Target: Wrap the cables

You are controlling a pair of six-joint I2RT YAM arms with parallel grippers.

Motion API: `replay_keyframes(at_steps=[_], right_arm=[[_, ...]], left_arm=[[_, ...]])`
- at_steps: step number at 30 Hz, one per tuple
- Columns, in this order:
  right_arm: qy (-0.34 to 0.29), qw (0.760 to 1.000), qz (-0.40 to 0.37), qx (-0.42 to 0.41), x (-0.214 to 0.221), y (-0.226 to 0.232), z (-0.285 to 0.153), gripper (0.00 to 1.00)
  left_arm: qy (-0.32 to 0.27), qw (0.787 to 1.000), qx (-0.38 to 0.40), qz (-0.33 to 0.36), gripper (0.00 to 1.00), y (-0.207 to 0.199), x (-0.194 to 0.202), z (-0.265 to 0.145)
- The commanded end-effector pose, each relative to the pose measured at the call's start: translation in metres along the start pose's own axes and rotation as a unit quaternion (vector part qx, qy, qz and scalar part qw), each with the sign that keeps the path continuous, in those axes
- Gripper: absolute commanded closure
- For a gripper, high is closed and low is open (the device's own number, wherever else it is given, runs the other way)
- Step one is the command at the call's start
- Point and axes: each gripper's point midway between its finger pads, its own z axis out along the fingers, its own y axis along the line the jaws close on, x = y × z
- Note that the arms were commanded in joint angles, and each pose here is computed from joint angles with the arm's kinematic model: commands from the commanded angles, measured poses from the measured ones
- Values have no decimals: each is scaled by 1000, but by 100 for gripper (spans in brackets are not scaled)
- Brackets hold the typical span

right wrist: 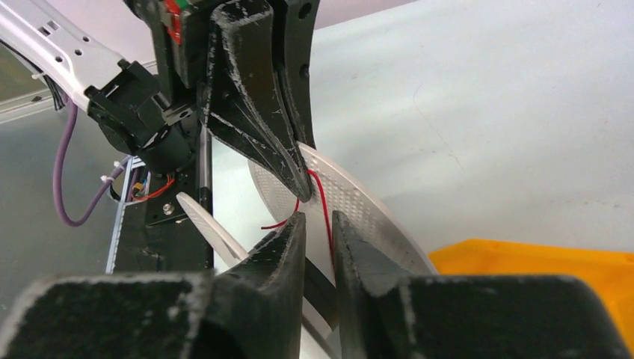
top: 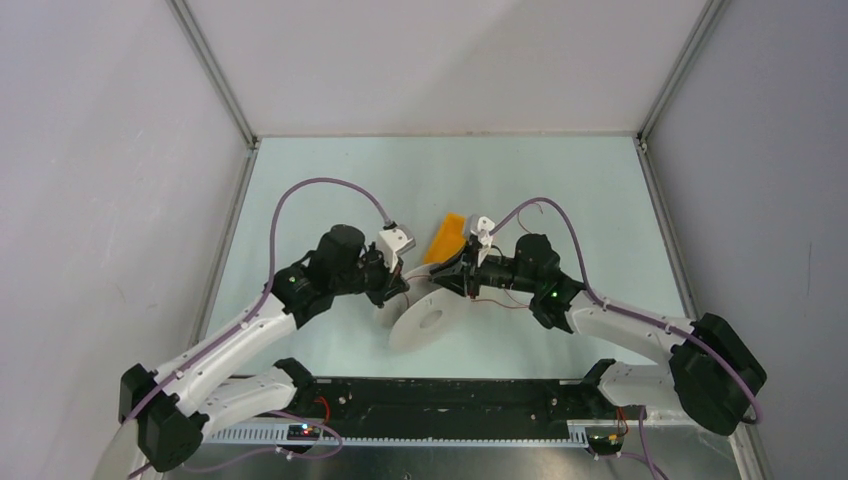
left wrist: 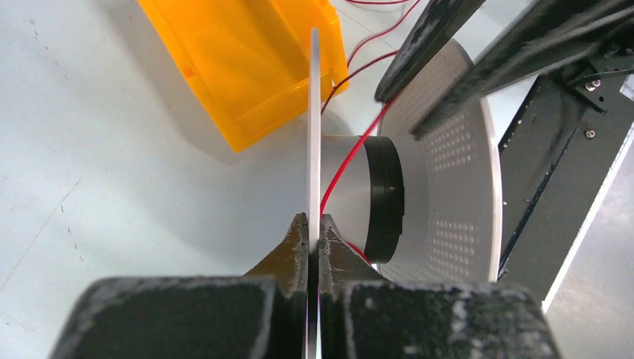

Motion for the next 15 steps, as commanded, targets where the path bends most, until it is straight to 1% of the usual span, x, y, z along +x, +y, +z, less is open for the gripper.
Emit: replay_keyframes(at_steps=[1,2,4,5,8,11,14,15], right_arm=[[-45,999,-1,3,-34,8,-11,70],[-58,998,-2,7,-44,9,-16,68],[-76,997,-3,13,-59,10,-25,60],[-81,997,-3,17,-63,10,-28,58],[-110,993,-21,35,-85,12,-44,48],[-121,991,-36,54,-95,12,-56,42],[-135,986,-56,73,-107,12,-70,36],[-133,987,-56,77,-107,12,-73,35]], left_arm=[[-52,999,1,-5,100,-6,-25,-15],[-55,998,1,-11,100,-6,-26,-16],[-65,998,3,-18,100,-10,-29,-22],[-72,997,6,-19,100,-12,-30,-25],[-89,996,13,-23,100,-19,-35,-36],[-109,994,14,-21,100,-24,-42,-52],[-119,993,-5,-23,100,-22,-46,-65],[-131,991,-11,-24,100,-23,-52,-73]])
